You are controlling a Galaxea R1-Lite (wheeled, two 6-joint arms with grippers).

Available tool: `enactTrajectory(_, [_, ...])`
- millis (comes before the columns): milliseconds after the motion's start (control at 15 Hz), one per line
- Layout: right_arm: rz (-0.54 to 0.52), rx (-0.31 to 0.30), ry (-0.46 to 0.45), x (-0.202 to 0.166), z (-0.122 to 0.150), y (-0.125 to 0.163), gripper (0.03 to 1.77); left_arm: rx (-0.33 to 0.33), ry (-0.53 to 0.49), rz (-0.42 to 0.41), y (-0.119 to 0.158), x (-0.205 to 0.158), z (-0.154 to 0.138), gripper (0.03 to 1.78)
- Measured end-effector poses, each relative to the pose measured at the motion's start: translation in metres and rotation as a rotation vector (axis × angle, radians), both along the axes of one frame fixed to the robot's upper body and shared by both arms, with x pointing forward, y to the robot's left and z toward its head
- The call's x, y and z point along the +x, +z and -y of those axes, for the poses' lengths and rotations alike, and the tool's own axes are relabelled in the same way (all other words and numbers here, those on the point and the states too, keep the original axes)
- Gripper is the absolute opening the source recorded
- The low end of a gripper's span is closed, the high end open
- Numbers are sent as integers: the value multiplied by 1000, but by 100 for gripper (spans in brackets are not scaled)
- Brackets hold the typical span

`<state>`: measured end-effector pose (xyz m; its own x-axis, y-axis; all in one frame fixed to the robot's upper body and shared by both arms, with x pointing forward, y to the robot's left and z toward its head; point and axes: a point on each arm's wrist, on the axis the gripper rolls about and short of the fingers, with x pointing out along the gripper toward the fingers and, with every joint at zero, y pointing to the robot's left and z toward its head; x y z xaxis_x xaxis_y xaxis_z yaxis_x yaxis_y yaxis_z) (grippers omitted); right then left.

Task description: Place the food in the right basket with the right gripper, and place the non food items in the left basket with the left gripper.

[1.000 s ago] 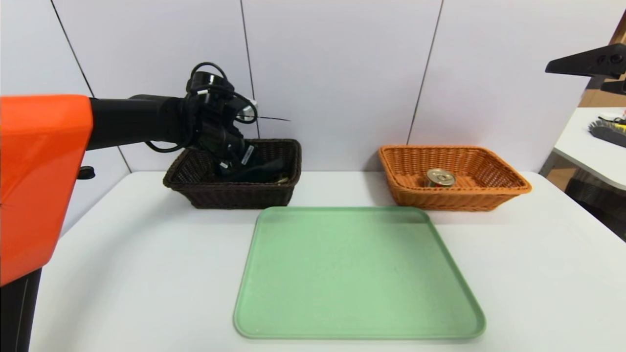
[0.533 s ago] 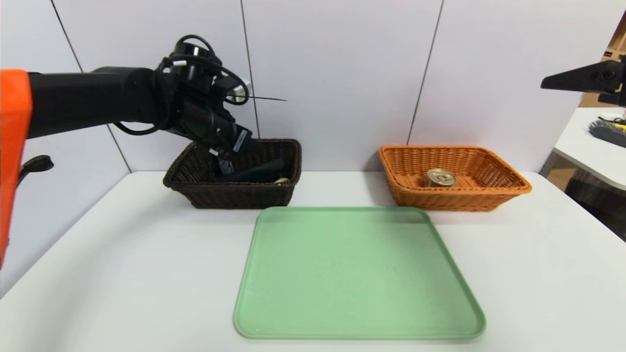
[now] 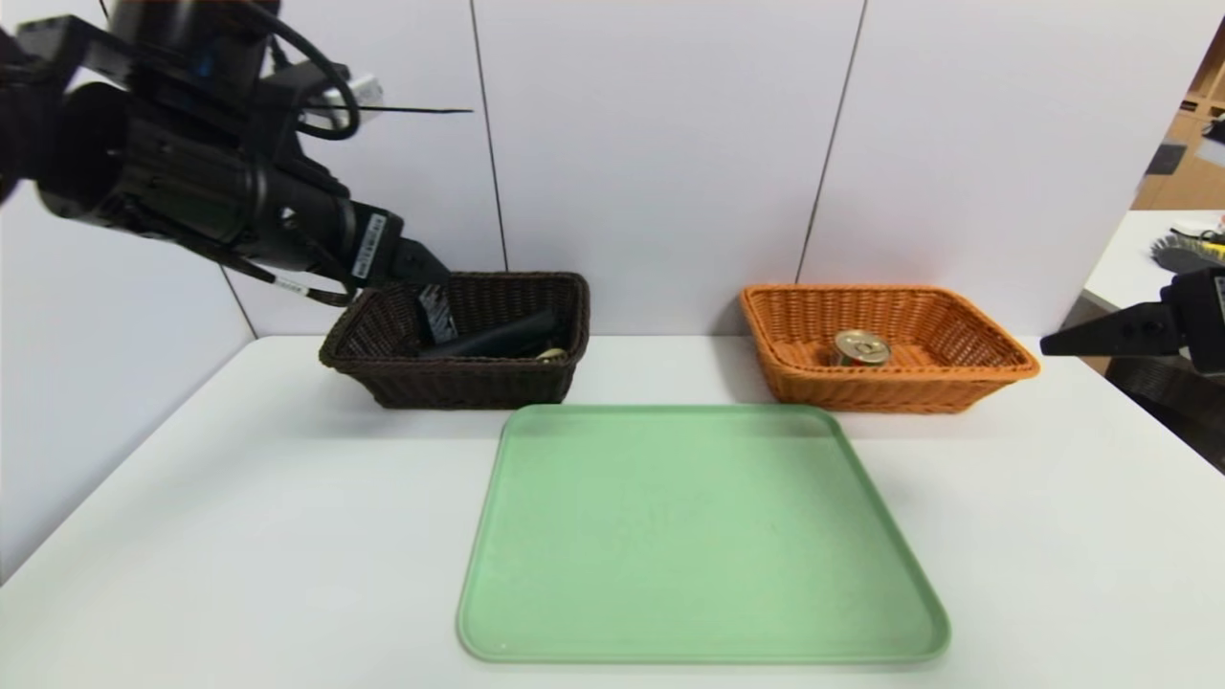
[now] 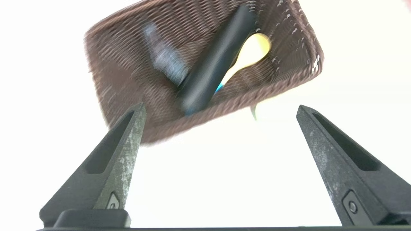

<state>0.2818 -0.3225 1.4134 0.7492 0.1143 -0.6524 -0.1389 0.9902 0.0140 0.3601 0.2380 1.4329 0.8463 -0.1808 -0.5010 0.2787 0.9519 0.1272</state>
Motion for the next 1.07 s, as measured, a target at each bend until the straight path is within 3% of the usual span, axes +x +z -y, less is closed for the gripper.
enactTrajectory(333, [-109, -52, 46, 2, -1, -13, 169, -95, 145, 70, 16, -83, -32, 167])
enactTrajectory(467, [-137, -53, 46, -5, 0, -13, 169, -100, 184, 81, 11, -109, -44, 168])
enactTrajectory(933, [-55, -55, 29, -53, 5, 0, 169, -104, 444, 137, -6, -165, -92, 169])
enactTrajectory(1067, [-23, -52, 10, -66, 8, 3, 169, -130, 458, 163, -5, -177, -98, 169])
